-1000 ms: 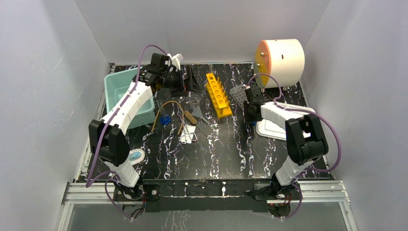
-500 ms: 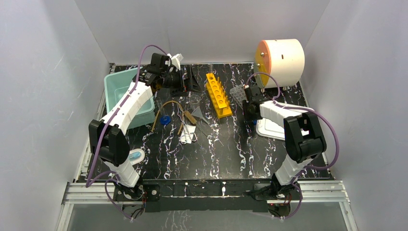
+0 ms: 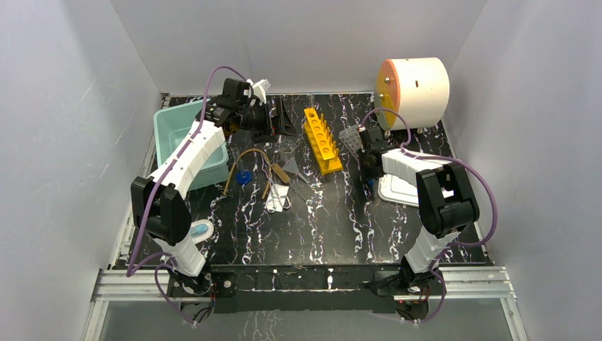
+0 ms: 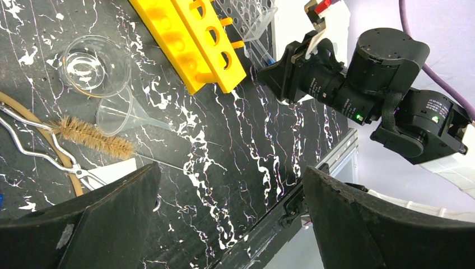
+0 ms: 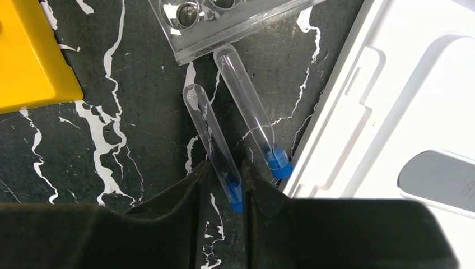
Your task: Organize the chemistry lab equipment
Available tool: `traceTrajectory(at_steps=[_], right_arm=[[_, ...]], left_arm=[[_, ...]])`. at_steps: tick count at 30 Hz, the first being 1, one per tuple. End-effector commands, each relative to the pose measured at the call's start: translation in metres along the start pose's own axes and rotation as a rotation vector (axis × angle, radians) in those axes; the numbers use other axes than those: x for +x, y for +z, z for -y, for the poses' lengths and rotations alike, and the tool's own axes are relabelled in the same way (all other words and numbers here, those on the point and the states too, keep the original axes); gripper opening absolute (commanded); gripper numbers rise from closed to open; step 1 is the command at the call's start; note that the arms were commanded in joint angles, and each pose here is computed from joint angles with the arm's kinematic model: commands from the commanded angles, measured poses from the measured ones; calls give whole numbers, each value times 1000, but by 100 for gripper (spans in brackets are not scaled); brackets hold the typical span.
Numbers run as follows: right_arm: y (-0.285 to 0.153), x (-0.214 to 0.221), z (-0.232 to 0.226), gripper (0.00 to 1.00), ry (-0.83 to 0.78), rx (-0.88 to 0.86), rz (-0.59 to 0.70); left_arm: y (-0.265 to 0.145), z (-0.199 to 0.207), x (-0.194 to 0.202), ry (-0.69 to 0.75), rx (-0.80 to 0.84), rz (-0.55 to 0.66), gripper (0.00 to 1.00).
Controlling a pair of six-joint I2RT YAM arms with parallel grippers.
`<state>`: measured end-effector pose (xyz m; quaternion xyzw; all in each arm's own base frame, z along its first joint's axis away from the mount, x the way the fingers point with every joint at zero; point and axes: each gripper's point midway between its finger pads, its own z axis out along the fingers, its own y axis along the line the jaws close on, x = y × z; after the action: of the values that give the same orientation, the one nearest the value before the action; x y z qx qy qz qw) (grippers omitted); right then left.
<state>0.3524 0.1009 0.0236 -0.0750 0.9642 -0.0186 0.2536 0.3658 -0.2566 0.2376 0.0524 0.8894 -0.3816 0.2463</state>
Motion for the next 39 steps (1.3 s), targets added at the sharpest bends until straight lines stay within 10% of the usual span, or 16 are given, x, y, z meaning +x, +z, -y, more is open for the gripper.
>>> traceTrajectory(at_steps=[1, 23, 39], right_arm=[[1, -11, -2, 32, -11, -16, 33], [9, 3, -11, 21, -68, -51, -16], [-97, -17, -67, 22, -96, -423, 226]], left_arm=[[-13, 15, -5, 30, 32, 22, 98], [-12, 0, -3, -12, -51, 24, 98], [7, 1, 6, -141, -1, -40, 98]])
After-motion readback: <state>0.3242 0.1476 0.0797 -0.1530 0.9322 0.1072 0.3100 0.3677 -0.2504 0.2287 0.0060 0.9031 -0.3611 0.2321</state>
